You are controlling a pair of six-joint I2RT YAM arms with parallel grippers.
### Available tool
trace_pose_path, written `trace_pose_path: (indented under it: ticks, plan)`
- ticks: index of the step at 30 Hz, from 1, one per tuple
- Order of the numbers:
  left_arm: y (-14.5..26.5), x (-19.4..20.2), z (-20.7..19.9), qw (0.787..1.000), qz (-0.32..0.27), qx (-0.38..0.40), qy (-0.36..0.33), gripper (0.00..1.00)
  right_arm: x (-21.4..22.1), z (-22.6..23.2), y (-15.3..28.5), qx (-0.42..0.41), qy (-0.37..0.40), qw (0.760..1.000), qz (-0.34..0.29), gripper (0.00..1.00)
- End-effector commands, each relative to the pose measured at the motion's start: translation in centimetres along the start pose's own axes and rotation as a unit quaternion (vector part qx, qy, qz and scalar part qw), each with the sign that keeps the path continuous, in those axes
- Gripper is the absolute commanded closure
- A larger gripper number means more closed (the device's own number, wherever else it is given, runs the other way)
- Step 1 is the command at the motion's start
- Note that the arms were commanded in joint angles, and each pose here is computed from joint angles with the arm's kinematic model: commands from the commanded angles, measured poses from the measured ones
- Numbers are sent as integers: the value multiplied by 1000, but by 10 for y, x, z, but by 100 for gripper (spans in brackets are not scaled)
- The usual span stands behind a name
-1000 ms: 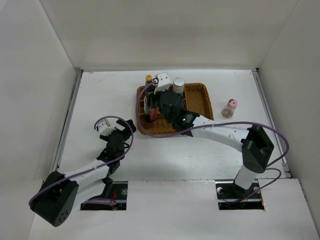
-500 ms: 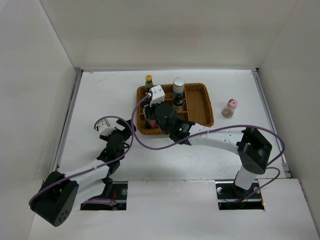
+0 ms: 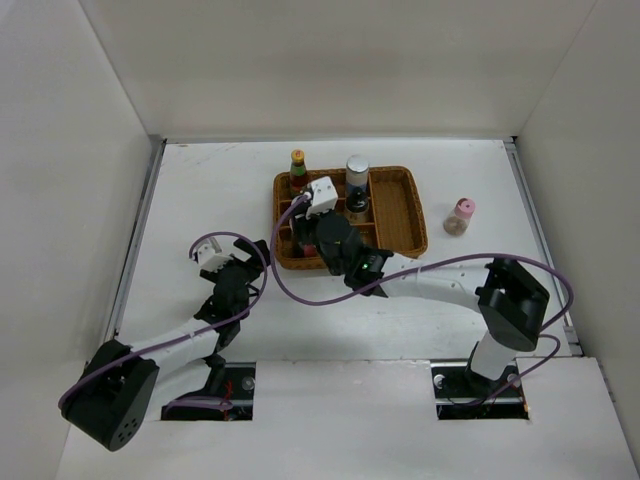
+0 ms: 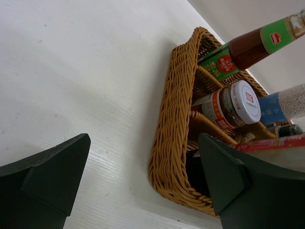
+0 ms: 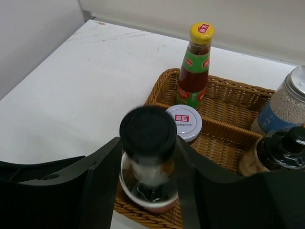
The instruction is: Organize the condiment bottles
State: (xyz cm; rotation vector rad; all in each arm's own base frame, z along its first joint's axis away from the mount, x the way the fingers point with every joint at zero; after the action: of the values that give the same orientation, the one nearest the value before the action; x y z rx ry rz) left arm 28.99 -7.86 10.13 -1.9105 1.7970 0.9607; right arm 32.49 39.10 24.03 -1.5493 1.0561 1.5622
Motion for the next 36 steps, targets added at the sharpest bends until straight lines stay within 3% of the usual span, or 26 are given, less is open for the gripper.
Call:
trace_pose_path:
  ticks: [1, 15, 21, 26, 29, 34, 36]
  plan:
    - [-1, -6, -13, 999, -10, 21, 23, 0, -40, 0, 7, -1, -59, 997, -56, 44]
    - [-1, -7, -14, 999, -9, 24, 25, 0, -82, -9, 26, -21, -85, 992, -91, 12]
    - [-1, -7, -14, 999, -8, 25, 26, 0, -101, -43, 48, 0, -102, 988, -114, 4]
    - [-1, -6, -13, 999, -7, 24, 25, 0, -96, -125, 82, 74, -145, 978, -134, 4]
    - [0, -8, -16, 999, -9, 28, 27, 0, -69, -201, 102, 169, -167, 963, -124, 5]
    - [0, -8, -15, 999, -10, 27, 28, 0, 1, -345, 136, 391, -174, 902, -48, 2]
    - [0, -11, -15, 999, -15, 27, 31, 0, 24, -380, 140, 434, -167, 885, -5, 0]
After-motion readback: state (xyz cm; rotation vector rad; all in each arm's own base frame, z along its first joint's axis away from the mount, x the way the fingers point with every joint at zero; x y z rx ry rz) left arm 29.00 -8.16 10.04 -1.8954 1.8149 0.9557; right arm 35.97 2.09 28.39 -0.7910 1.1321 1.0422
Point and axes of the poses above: each gripper's point midway between its finger pads, its own y axis back along the fingers, its own z axis along the line the jaws close on, x = y × z, the point moved 1 cm from there along y, back along the fingers, and after that the axes turned 6 degrees about y, right-handed, at the moved point
